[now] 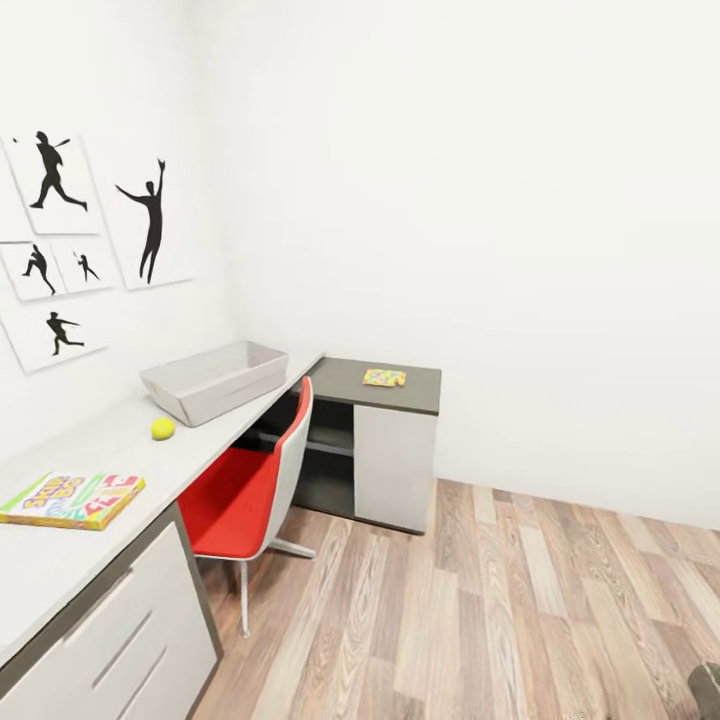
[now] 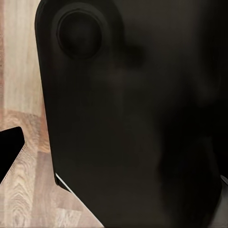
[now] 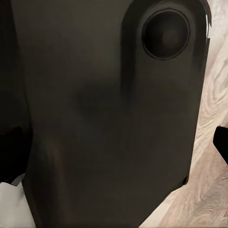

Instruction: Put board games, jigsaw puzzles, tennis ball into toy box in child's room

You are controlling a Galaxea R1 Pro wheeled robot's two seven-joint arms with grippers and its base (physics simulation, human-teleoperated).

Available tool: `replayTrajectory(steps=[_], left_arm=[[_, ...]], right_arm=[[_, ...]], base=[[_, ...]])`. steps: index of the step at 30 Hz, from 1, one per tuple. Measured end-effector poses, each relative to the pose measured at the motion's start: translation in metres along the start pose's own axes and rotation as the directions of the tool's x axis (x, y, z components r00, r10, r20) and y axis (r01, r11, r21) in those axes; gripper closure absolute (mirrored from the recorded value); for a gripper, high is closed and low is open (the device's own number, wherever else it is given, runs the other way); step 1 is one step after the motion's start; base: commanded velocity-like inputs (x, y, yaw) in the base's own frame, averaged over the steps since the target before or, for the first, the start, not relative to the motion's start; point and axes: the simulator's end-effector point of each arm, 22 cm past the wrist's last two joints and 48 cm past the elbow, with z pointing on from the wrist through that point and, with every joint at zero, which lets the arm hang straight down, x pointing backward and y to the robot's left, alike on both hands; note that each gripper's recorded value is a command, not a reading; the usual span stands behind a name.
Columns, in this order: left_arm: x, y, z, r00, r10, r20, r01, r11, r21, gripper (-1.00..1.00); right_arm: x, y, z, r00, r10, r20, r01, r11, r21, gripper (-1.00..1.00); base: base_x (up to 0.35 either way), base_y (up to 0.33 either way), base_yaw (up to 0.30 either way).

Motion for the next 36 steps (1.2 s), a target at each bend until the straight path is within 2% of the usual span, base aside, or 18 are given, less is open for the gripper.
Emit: replayTrajectory(steps=[36], left_arm=[[0.0055, -0.0002, 0.0000, 1.000, 0.004, -0.013, -0.003, 1.000, 0.001, -1.00]], right_arm=[[0.0056, 0.0005, 0.0000, 1.000, 0.000, -0.014, 0.000, 1.000, -0.002, -1.00]], base=[[0.000, 0.000, -0.277]])
